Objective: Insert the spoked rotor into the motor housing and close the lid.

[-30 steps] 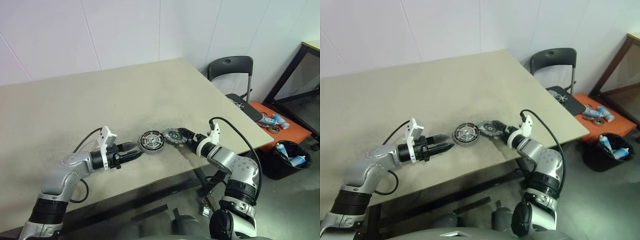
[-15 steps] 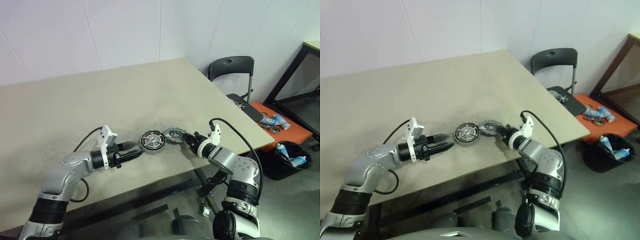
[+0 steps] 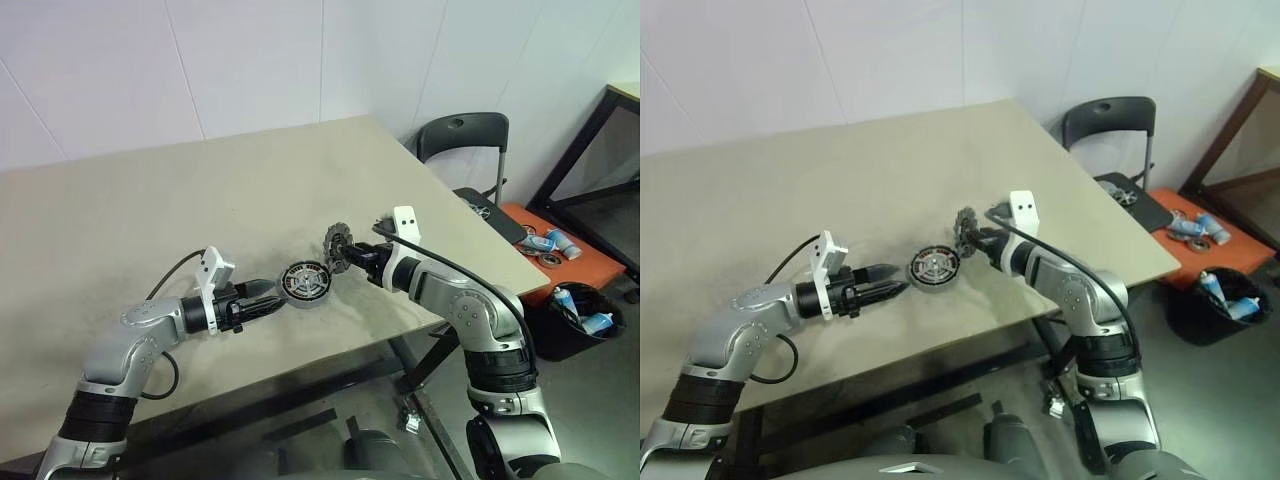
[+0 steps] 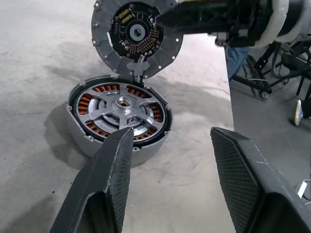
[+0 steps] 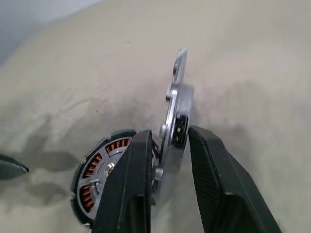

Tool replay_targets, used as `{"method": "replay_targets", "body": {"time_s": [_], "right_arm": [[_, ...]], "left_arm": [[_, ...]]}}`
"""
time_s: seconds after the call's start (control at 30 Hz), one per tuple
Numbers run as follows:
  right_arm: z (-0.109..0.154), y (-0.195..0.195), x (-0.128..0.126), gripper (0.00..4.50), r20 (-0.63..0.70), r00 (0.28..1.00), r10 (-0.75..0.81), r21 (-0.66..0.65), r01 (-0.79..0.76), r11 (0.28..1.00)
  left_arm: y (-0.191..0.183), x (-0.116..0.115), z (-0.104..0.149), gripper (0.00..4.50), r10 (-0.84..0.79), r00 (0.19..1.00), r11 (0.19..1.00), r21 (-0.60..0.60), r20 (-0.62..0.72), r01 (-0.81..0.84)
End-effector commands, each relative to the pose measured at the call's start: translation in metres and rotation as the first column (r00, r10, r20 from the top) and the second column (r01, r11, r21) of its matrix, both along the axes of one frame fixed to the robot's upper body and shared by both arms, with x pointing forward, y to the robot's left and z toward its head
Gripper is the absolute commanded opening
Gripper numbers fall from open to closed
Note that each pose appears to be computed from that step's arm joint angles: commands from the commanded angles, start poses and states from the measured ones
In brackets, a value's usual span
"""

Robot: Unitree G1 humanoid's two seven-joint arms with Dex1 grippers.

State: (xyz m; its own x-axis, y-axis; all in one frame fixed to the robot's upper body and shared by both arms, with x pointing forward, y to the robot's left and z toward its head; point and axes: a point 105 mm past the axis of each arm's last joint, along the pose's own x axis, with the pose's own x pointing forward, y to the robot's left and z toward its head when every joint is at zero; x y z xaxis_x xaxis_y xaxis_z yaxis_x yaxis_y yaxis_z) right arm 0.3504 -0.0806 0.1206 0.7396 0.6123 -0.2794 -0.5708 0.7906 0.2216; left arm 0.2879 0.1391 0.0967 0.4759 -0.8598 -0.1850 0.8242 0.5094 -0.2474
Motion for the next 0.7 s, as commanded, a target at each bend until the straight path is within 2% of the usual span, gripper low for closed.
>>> {"method": "replay_targets", "body": {"time_s": [0.03,0.17,0.4,0.57,0.7], "right_arm": [[0.022,0.013,-0.007,1.21,0.159,0.98,0.117,-0.106,-0.101,0.989],[0.02,0.021,-0.018,1.21,0.183,0.955,0.232,-0.181,-0.199,0.963],[0.032,0.033,-0.017,1.21,0.178,0.928,0.328,-0.155,-0.303,0.94],[0.03,0.043,-0.023,1.21,0.144,0.87,0.471,-0.214,-0.437,0.874],[0.029,0.044,-0.028,1.21,0.109,0.844,0.526,-0.202,-0.499,0.843]], "left_arm": [[-0.002,-0.001,0.005,2.7,-0.009,1.0,1.0,-0.003,0.03,0.009],[-0.002,0.0,0.005,2.7,-0.005,1.0,1.0,-0.005,0.031,0.005],[-0.003,0.003,0.005,2.7,-0.001,0.999,1.0,-0.008,0.035,0.001],[-0.001,0.004,0.006,2.7,0.005,0.999,1.0,-0.005,0.041,-0.005],[0.002,0.006,0.007,2.7,0.019,0.999,1.0,-0.001,0.043,-0.019]]}}
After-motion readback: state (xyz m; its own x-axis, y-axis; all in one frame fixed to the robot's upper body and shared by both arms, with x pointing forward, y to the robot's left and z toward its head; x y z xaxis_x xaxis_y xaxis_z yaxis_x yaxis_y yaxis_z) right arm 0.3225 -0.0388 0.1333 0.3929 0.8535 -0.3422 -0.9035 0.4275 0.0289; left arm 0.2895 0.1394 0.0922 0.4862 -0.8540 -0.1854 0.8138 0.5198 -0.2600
